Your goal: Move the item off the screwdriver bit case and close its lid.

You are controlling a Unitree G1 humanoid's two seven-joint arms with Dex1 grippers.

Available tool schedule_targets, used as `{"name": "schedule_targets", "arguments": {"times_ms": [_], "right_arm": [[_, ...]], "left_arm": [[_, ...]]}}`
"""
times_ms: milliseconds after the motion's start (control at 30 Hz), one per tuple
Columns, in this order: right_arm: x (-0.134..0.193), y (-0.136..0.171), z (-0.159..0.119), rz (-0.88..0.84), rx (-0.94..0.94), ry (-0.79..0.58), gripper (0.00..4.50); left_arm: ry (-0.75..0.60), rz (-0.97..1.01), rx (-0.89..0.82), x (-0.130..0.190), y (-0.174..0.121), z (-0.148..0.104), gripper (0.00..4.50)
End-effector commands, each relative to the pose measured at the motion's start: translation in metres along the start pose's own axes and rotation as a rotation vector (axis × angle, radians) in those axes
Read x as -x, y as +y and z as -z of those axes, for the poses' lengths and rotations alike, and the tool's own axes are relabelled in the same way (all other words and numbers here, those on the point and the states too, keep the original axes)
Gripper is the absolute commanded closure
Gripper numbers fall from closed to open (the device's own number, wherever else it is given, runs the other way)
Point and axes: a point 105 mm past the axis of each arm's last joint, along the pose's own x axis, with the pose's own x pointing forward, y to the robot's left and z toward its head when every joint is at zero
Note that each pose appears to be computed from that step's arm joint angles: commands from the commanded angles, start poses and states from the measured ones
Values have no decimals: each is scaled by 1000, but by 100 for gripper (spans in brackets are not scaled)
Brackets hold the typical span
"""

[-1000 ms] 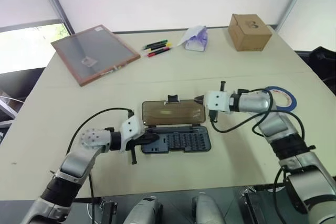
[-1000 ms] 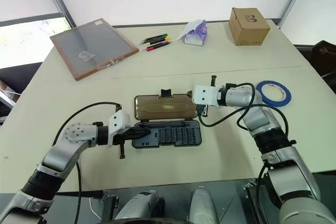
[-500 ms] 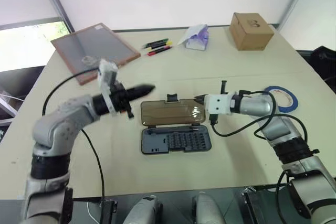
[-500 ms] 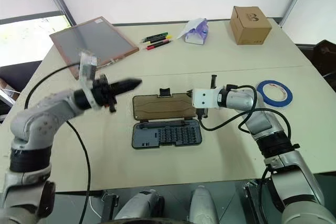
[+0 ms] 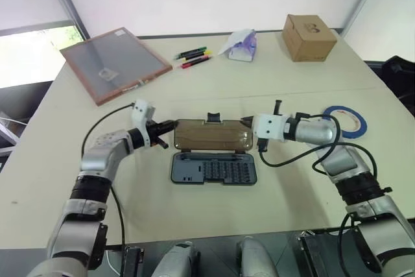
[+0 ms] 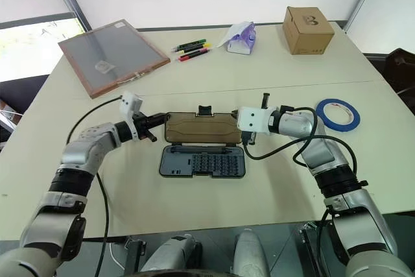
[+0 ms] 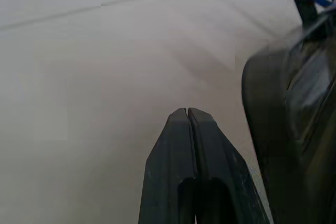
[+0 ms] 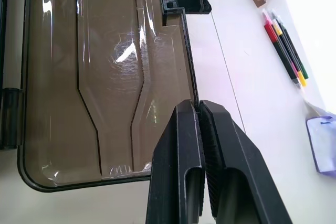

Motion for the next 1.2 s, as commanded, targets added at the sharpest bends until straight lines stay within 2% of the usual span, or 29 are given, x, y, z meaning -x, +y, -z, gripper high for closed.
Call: {"name": "schedule_targets", "arguments": {"times_ms": [33,167,267,500,567,700,833,933,1000,1067,1167,1200], "right_arm": [[1,-11,-14,50,21,-50,449],[1,-10,-16,43,28,-60,449],[2,-11,-18,40,33,-69,359],[18,-23,-29,50,111,-44,7],[37,-31,-31,34,44,-10,7],[101,-38,-42,-44,-322,48,7],[130,-46,-60,-4,-517,-26,7],[134,-43,-64,-5,-558,-26,7],[130,-36,-66,-27,-582,-24,7],[122,-23,-67,-73,-595,-11,7],[107,2,-72,-161,-613,-10,7],[98,16,-76,-206,-623,-21,7]], "left_arm": [[-4,55,-60,-5,-2,-9,450],[-24,126,-33,-11,-10,-11,450],[-32,140,-29,-13,-11,-13,450],[-77,205,8,-16,-20,-25,450],[-79,235,13,-12,-23,-29,450],[-60,383,2,2,-42,-42,450],[20,594,-91,15,-84,-47,450],[110,724,-157,27,-111,-40,450],[219,796,-247,37,-125,-20,450],[288,809,-338,41,-126,-3,450],[194,704,-315,28,-115,-19,450],[130,655,-289,23,-109,-35,450]]}}
